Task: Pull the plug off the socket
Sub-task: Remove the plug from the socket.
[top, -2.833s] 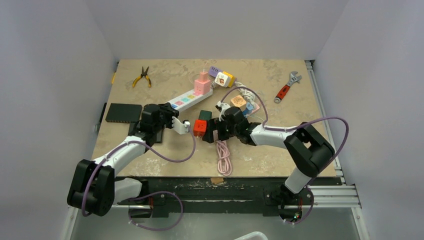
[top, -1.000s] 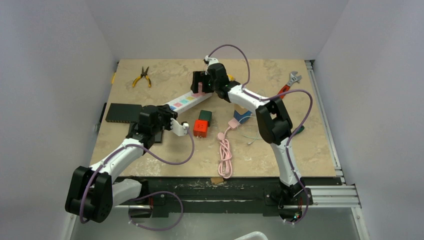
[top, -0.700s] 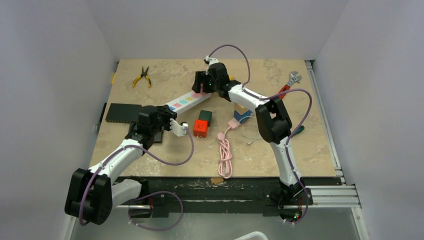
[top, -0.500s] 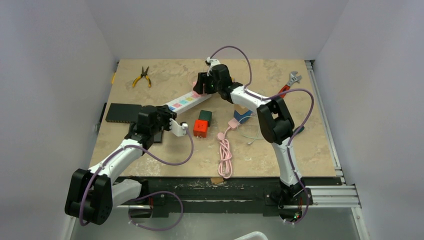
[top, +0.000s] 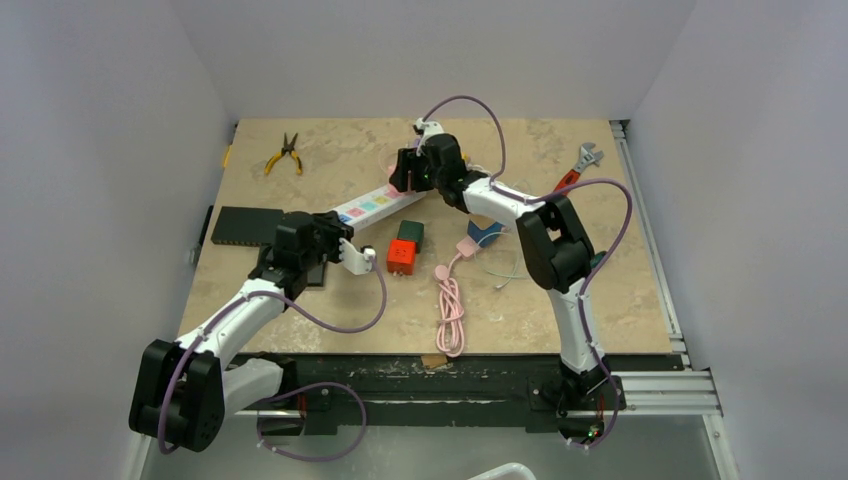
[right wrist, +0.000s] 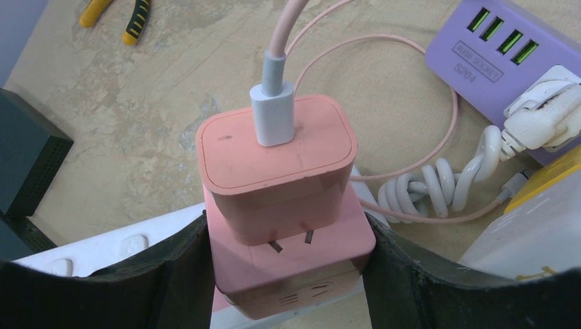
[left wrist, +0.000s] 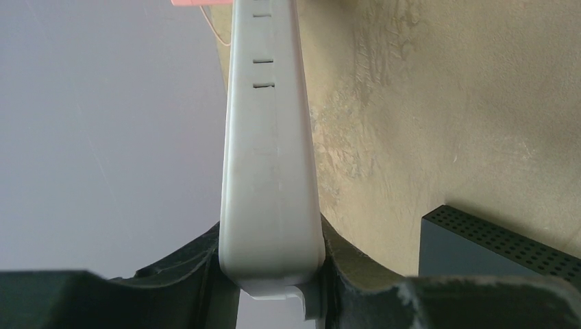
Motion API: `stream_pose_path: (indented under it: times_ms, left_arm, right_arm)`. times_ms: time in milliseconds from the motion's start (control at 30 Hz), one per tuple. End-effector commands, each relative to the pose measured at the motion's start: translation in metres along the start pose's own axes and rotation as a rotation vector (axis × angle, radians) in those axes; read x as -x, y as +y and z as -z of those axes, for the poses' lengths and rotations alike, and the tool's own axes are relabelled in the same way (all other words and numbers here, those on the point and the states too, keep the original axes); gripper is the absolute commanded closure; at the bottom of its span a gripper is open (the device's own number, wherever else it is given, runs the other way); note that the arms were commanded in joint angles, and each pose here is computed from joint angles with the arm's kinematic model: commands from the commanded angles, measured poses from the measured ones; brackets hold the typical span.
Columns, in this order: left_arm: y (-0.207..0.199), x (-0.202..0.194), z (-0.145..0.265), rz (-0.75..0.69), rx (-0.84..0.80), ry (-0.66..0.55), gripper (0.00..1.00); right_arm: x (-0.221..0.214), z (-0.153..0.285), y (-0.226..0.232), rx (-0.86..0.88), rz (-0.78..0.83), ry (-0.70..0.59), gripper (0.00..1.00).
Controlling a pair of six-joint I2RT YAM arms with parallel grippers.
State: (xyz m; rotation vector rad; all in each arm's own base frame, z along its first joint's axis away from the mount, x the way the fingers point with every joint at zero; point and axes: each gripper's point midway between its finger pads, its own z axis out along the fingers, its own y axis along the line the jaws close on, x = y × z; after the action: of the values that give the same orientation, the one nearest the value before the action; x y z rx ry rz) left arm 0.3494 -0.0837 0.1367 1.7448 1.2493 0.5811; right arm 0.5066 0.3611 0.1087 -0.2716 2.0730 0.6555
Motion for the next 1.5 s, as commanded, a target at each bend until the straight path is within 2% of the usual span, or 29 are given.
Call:
stream_pose_path:
  times_ms: [0,300,567,633,733,800,867,1067,1467]
  left_arm:
    - [-0.045,-0.004,0.002,-0.027,-0.153,0.015,1.0]
    - [-0.064,-0.008,0.003,-0.029,-0.221,0.038,1.0]
    - [-0.069,-0.01,0.004,-0.013,-0.233,0.055,1.0]
    - [-0.07,-0.011,0.004,-0.009,-0.236,0.059,1.0]
    - [-0.071,-0.011,0.004,-0.005,-0.239,0.06,1.0]
    - [-0.071,-0.012,0.004,-0.006,-0.24,0.061,1.0]
    - [-0.07,-0.012,0.004,-0.006,-0.24,0.063,1.0]
    - [-0.069,-0.013,0.006,0.001,-0.239,0.073,1.0]
    - [-0.075,-0.015,0.006,0.003,-0.249,0.083,1.0]
  right_arm:
    - [0.132,0.039,0.017,0.01,-0.057,-0.346,1.0]
    - [0.173,0.062,0.0,0.03,-0.205,-0.478,1.0]
    - [0.183,0.067,-0.007,0.002,-0.216,-0.491,1.0]
    - [0.179,0.067,-0.001,0.001,-0.171,-0.482,1.0]
    - [0.163,0.064,0.035,-0.042,0.001,-0.45,1.0]
    - [0.157,0.066,0.046,-0.053,0.05,-0.45,1.0]
    - [0.162,0.069,0.046,-0.04,0.021,-0.466,1.0]
    - [0.203,0.084,-0.009,-0.031,-0.187,-0.53,1.0]
    - [0.217,0.093,-0.018,-0.001,-0.252,-0.551,1.0]
